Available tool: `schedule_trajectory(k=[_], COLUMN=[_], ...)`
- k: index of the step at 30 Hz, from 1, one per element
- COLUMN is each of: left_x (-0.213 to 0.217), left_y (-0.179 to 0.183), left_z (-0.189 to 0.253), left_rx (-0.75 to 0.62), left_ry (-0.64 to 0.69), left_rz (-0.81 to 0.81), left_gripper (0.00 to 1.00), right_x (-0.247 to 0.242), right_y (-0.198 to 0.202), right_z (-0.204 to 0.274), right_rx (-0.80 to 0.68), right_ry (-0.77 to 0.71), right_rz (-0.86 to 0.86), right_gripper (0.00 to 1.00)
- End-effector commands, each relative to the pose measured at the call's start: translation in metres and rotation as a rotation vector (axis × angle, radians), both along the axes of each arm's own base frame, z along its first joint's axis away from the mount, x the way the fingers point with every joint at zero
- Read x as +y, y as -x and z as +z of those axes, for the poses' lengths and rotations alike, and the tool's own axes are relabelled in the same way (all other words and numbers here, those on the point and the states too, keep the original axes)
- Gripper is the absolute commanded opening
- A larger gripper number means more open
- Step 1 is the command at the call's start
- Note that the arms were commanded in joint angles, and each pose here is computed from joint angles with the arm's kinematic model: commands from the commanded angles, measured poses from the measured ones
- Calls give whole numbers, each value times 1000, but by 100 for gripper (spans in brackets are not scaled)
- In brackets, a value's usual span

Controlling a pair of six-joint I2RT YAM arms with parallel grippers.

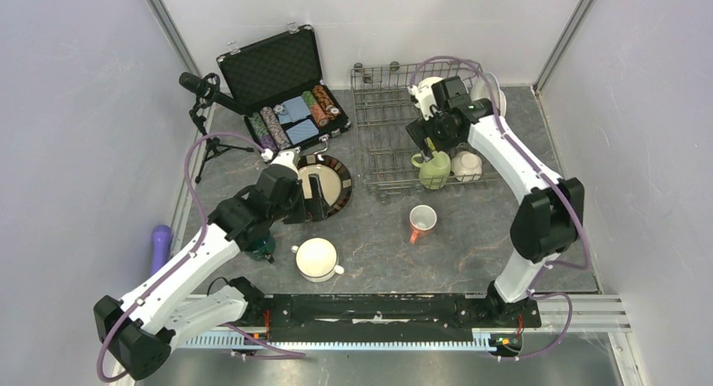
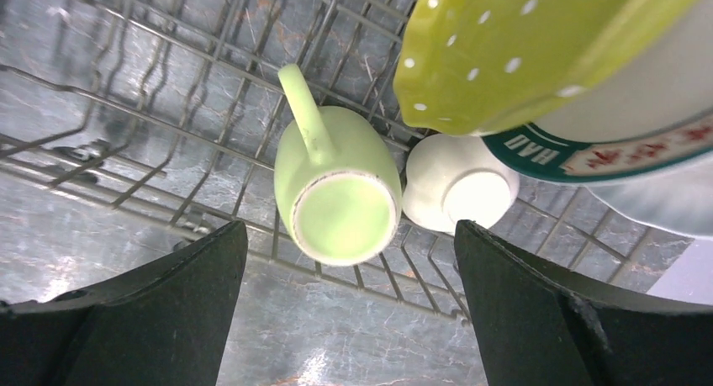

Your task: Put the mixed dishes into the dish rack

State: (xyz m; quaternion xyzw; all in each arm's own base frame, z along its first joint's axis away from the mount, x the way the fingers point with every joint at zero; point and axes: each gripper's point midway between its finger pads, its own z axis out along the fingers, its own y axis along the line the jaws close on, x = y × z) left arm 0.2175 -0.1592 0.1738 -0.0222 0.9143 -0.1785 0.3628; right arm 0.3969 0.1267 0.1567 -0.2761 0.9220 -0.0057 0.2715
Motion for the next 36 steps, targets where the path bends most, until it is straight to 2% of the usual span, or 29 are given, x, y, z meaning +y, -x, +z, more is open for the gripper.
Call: schedule_trajectory(k=[1,6,12,19,23,26,28,34,36], left_x=[18,20,-1,-28,-40,-41,-41,-44,-43], left_y=[11,19,22,17,16,15,14,15,15], left_z=[-19,-31,-37,-34,-28,-28,-28,-25,-26], left_rx=[85,115,120,115,92,86,85,79,73], left_ry=[-70,-68,7,98,158,169,171,176,173], left_rz=[69,76,-23,-107,-147,-136,-136,-164,-160], left_gripper=[100,98,96,98,100,100,100,100,100], right_x=[13,42,56,29,8,6,10,25,27], right_y=[3,27,74,119,139,149,153,155,154], right_z=[59,78,70,43,19,1,-9,-34,-38], right_rx=[-160,-215,-206,-224,-216,-180,-150,-79,-66], right_ry=[-147,-311,-354,-438,-420,-421,-436,-483,-478], right_rz=[-20,40,79,-138,-225,-234,-233,-209,-210], right_gripper=[98,96,91,88,83,77,67,53,53])
